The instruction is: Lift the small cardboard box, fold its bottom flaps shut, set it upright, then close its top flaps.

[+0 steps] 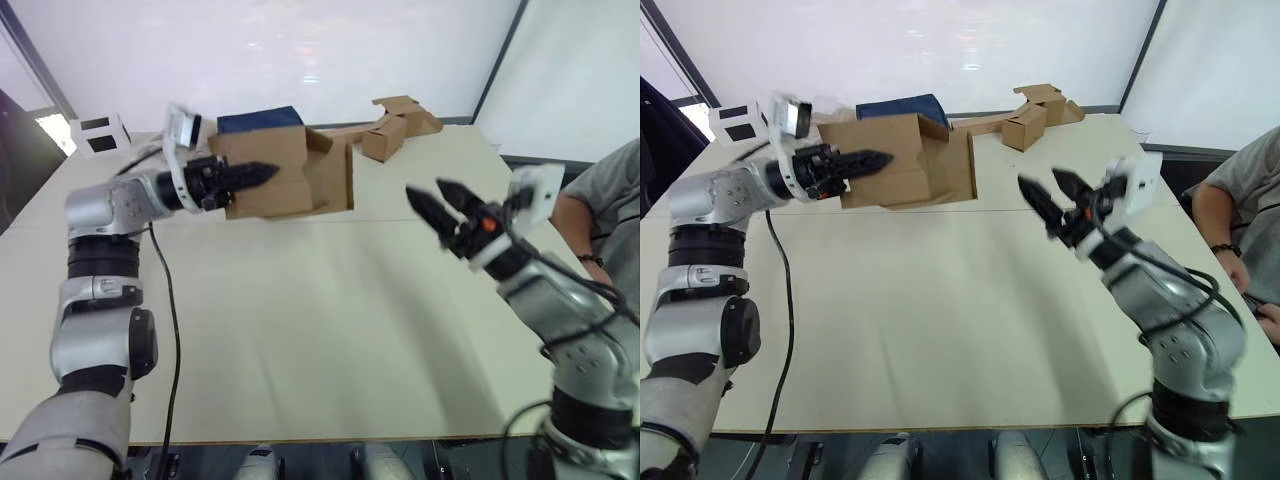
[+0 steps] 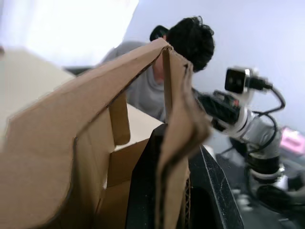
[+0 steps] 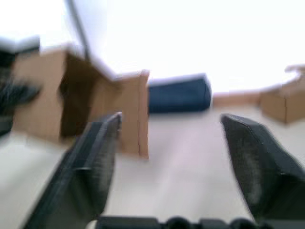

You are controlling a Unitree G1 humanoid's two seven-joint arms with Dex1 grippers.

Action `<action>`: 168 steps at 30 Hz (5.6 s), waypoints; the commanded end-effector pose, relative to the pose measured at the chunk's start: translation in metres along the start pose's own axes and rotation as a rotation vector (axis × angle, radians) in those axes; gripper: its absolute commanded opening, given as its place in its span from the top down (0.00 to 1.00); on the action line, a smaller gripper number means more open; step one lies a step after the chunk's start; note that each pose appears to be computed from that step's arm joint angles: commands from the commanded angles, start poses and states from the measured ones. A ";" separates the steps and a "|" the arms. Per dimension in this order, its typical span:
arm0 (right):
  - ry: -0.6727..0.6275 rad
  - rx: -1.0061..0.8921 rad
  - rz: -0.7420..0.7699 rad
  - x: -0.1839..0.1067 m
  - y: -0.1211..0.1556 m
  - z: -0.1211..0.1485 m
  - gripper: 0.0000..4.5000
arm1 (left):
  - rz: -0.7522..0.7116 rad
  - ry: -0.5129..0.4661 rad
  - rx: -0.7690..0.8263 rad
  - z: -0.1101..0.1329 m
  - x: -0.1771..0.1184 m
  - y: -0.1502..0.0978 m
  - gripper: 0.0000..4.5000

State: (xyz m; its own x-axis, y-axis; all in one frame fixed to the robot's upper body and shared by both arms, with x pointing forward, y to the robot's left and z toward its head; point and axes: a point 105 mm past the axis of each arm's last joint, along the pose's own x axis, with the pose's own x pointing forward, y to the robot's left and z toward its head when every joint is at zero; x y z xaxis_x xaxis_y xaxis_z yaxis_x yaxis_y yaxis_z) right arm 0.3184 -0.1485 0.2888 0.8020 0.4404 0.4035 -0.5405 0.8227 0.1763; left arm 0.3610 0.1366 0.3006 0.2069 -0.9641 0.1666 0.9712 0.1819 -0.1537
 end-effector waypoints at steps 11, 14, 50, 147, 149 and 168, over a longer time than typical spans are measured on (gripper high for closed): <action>-0.094 0.051 0.294 0.066 0.061 0.021 0.99 | -0.048 -0.018 0.294 0.043 0.012 -0.033 1.00; -0.075 0.053 0.316 0.070 0.069 0.010 0.99 | -0.056 -0.021 0.288 0.041 0.012 -0.035 1.00; -0.096 -0.075 0.401 0.064 0.070 0.011 0.99 | -0.094 0.012 0.264 0.033 0.013 -0.038 1.00; 0.019 0.088 0.426 0.017 -0.002 0.034 0.99 | -0.124 0.025 0.266 0.029 0.011 -0.049 1.00; 0.009 0.034 0.329 0.027 -0.018 0.028 0.99 | -0.126 0.021 0.268 0.030 0.012 -0.049 1.00; 0.016 0.297 0.598 0.029 0.049 -0.007 0.99 | -0.121 0.017 0.265 0.031 0.015 -0.047 1.00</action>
State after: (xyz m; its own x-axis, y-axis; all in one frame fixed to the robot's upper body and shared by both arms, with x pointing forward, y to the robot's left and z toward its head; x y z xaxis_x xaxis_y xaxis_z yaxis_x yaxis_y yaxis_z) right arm 0.3327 -0.0920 0.2837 0.4085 0.8053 0.4297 -0.9127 0.3570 0.1986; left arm 0.3287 0.1161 0.3229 0.1009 -0.9872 0.1235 0.9923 0.1088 0.0586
